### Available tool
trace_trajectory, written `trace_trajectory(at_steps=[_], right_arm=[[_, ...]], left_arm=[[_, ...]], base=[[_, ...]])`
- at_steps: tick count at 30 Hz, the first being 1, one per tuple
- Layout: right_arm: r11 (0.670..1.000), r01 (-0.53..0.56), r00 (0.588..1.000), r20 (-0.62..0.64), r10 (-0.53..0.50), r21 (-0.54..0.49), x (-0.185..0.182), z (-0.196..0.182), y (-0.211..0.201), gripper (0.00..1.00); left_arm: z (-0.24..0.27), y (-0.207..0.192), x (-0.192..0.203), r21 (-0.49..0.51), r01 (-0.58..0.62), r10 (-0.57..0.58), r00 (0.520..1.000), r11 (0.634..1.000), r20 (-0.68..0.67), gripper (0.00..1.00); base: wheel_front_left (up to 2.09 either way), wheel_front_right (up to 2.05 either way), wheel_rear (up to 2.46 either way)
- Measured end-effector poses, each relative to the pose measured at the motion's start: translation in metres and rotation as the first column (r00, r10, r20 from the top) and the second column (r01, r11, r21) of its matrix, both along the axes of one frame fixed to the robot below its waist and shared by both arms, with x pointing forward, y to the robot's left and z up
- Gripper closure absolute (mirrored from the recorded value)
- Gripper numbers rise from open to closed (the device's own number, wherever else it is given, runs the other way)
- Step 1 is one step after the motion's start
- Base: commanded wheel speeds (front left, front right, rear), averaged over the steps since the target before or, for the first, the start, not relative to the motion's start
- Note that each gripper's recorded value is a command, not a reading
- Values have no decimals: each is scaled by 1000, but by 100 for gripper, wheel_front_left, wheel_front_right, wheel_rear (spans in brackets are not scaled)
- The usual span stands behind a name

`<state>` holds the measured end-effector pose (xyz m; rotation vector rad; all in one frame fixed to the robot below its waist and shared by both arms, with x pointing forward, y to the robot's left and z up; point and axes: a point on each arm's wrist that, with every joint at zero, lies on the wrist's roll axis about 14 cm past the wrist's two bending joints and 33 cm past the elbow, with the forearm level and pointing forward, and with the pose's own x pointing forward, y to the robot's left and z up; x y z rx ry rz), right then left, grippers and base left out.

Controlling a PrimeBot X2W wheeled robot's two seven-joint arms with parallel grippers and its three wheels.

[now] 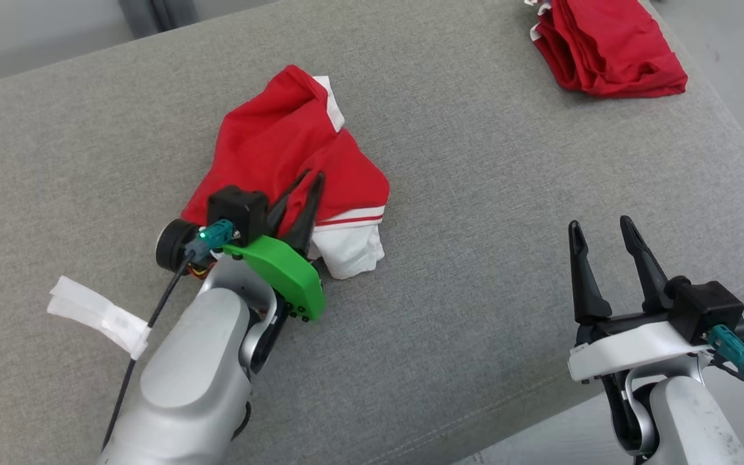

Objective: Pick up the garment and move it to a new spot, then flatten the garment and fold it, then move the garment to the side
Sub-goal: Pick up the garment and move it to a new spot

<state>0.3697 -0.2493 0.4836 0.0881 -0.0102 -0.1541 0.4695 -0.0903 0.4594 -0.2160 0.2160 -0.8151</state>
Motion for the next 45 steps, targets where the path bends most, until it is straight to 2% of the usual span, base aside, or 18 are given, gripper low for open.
trace_trajectory(at_steps=[1,8,14,24,29,31,39,45], right_arm=[[1000,-3,1000,2,3,1,0,0,1,0],[999,-45,998,33,44,9,1,9,15,0],[996,-93,993,69,92,15,1,19,31,0],[978,-209,972,113,208,1,13,33,67,0],[963,-268,957,114,268,-12,16,34,84,0],[954,-298,947,117,298,-17,16,35,93,0],[940,-341,930,137,340,-21,13,42,107,0],[936,-350,927,135,351,-32,10,43,108,0]], left_arm=[[0,-1,-2,-4,0,0,1000,1000,3,0],[35,12,0,-65,-54,61,992,996,113,0],[62,67,12,-71,-215,225,954,974,198,0],[81,189,-8,-89,-498,502,822,863,269,0],[82,234,-31,-87,-599,597,752,796,279,0],[80,257,-47,-87,-649,644,713,756,276,0],[67,308,-90,-60,-753,737,621,655,267,0],[54,319,-112,-34,-772,753,607,634,252,0]], base=[[0,0,0],[0,0,0],[0,0,0],[0,0,0],[0,0,0],[0,0,0],[0,0,0],[0,0,0]])
